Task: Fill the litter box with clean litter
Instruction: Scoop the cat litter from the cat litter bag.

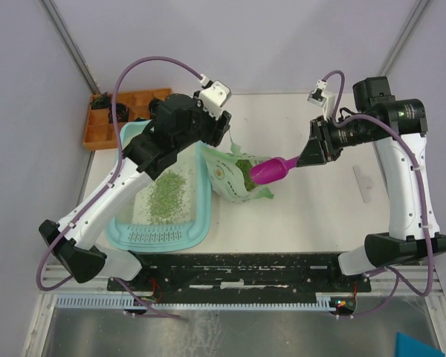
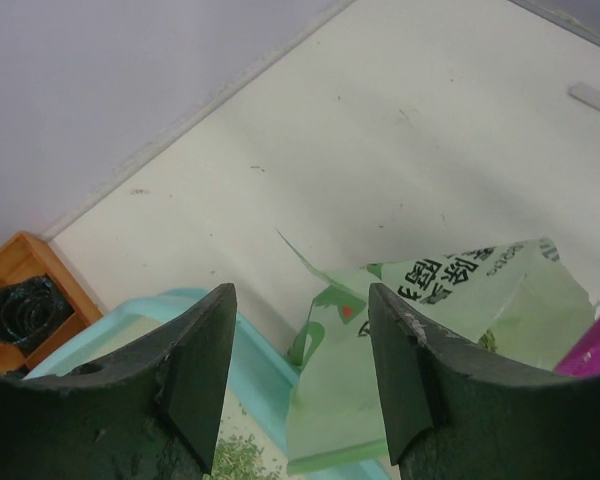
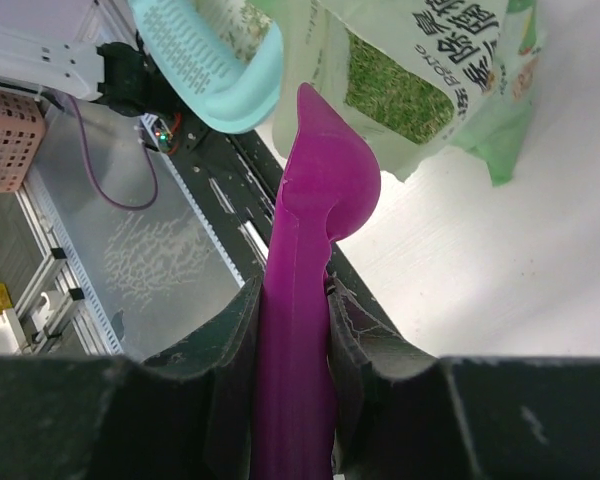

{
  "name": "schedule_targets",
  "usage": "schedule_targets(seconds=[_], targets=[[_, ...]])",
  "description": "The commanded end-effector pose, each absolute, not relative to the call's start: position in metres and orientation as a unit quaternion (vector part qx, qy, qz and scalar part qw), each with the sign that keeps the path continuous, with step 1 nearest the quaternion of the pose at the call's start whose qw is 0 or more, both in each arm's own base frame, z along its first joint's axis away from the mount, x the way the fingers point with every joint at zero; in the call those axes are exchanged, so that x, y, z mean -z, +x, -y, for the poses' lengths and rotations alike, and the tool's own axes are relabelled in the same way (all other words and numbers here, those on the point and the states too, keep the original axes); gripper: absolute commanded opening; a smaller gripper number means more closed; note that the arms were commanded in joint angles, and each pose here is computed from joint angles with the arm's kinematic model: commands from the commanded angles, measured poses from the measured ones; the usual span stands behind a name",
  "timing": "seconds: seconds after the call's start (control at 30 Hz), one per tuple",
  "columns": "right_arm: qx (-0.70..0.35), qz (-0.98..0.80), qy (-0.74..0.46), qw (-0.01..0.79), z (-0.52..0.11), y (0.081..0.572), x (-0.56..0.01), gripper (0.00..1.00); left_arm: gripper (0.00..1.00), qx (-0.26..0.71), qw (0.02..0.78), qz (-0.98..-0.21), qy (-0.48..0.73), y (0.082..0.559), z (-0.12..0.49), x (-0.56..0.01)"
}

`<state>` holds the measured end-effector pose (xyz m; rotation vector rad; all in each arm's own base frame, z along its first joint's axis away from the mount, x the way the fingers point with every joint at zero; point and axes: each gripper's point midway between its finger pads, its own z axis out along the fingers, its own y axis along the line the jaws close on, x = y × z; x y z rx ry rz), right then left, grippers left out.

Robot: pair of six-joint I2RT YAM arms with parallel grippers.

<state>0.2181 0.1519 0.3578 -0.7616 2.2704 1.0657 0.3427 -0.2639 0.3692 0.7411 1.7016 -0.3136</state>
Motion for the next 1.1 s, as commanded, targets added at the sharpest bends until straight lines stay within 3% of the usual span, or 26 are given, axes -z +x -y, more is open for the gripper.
schedule_targets(seconds=[0.0, 0.37, 0.57, 1.07], targets=[[-0.369, -0.869, -0.266, 0.196, -0.14, 0.188, -0.343, 0.02, 0.63, 0.159, 0.599, -0.705, 0.345, 0.322, 0.262, -0.384], [-0.323, -0.89, -0.272, 0.172, -0.146, 0.227, -0.324, 0.02, 0.65, 0.161, 0.533, -0.732, 0.392, 0.314, 0.269, -0.34], [-0.303, -0.896, -0.288, 0.152, -0.151, 0.239, -0.31, 0.02, 0.85, 0.152, 0.541, -0.711, 0.424, 0.293, 0.253, -0.349], [-0.281, -0.903, -0.296, 0.131, -0.159, 0.261, -0.293, 0.02, 0.89, 0.108, 0.521, -0.685, 0.498, 0.279, 0.237, -0.326]])
